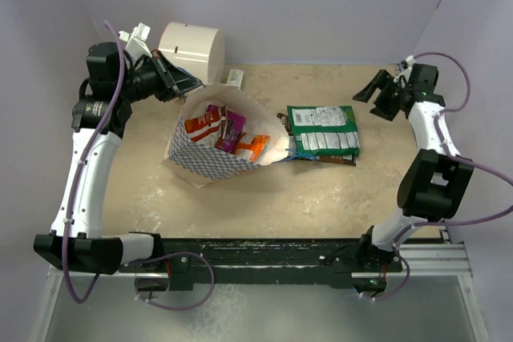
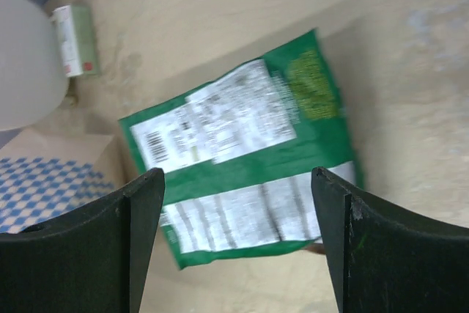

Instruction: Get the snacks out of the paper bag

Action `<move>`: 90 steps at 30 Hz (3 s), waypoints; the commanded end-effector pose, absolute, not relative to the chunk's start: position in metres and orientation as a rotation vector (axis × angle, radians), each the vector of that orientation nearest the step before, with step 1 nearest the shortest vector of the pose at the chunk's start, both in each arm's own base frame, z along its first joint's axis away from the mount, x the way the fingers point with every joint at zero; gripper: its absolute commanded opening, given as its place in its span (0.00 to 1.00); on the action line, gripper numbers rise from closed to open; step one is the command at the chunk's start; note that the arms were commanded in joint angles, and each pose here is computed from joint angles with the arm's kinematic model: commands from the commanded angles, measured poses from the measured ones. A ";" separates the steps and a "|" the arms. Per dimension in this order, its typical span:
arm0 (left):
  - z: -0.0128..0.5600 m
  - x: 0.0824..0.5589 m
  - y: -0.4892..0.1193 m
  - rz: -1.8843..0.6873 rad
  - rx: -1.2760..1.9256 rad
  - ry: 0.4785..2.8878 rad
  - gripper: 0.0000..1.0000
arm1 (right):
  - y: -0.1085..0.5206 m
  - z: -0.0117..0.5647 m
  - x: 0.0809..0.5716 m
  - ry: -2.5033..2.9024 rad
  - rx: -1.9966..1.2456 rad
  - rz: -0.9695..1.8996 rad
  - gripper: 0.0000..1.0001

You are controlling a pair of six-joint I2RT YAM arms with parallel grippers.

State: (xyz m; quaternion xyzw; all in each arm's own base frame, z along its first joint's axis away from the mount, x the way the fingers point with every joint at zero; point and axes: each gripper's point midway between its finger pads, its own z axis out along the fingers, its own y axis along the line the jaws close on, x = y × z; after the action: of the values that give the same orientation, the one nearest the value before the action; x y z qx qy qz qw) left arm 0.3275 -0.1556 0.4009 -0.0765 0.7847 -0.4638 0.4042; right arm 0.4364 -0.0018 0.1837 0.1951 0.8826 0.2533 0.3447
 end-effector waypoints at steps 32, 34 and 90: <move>0.420 0.326 -0.160 -1.229 -0.140 1.923 0.00 | 0.000 0.114 0.425 2.279 0.534 1.000 0.05; 0.420 0.326 -0.160 -1.230 -0.141 1.923 0.00 | 0.000 0.120 0.426 2.262 0.552 1.002 0.02; 0.439 0.306 -0.155 -1.056 0.212 1.805 0.00 | 0.146 0.206 0.390 2.353 0.015 0.939 0.68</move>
State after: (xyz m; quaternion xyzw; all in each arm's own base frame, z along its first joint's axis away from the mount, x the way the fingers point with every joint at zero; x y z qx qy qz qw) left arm 0.3167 -0.1586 0.4000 0.0048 0.7800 -0.4635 0.4205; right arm 0.4221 0.0426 0.2042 0.1148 0.8874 0.2360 0.3790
